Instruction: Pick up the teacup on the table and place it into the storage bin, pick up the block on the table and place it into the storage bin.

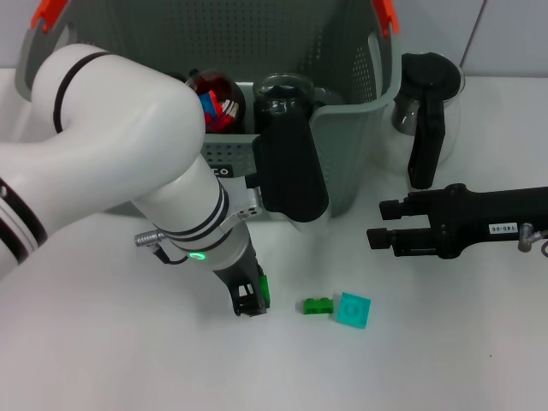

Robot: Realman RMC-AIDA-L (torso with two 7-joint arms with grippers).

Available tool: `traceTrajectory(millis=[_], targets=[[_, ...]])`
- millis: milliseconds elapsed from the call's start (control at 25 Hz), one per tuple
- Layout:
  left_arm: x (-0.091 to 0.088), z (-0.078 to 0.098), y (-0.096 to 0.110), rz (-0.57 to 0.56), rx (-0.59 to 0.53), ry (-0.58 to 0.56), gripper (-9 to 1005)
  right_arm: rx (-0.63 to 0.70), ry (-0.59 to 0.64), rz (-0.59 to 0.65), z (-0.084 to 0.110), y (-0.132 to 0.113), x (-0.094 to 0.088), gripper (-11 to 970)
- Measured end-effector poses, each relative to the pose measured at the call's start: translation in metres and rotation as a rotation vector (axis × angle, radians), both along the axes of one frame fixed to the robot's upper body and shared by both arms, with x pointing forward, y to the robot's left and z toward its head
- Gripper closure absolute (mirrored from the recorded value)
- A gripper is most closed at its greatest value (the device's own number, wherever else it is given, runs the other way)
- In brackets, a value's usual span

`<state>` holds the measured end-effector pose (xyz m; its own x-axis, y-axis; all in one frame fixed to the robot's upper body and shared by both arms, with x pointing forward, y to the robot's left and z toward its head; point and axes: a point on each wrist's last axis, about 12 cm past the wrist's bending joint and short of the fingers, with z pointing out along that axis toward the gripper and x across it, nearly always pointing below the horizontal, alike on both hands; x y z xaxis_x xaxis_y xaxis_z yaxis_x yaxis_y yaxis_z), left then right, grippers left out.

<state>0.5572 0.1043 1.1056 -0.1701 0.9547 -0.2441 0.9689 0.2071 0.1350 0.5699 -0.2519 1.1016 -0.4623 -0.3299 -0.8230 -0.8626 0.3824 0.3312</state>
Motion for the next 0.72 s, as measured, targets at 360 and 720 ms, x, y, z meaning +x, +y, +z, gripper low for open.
traceTrajectory(millis=[360,720], targets=[[-0.001,0.009,0.000,0.000,-0.008,0.019,591,0.000,0.003,-0.003,-0.001,-0.001,-0.001,316],[-0.009,0.088,0.030,-0.043,-0.398,0.157,575,0.005,0.008,-0.004,-0.001,-0.002,-0.002,317]])
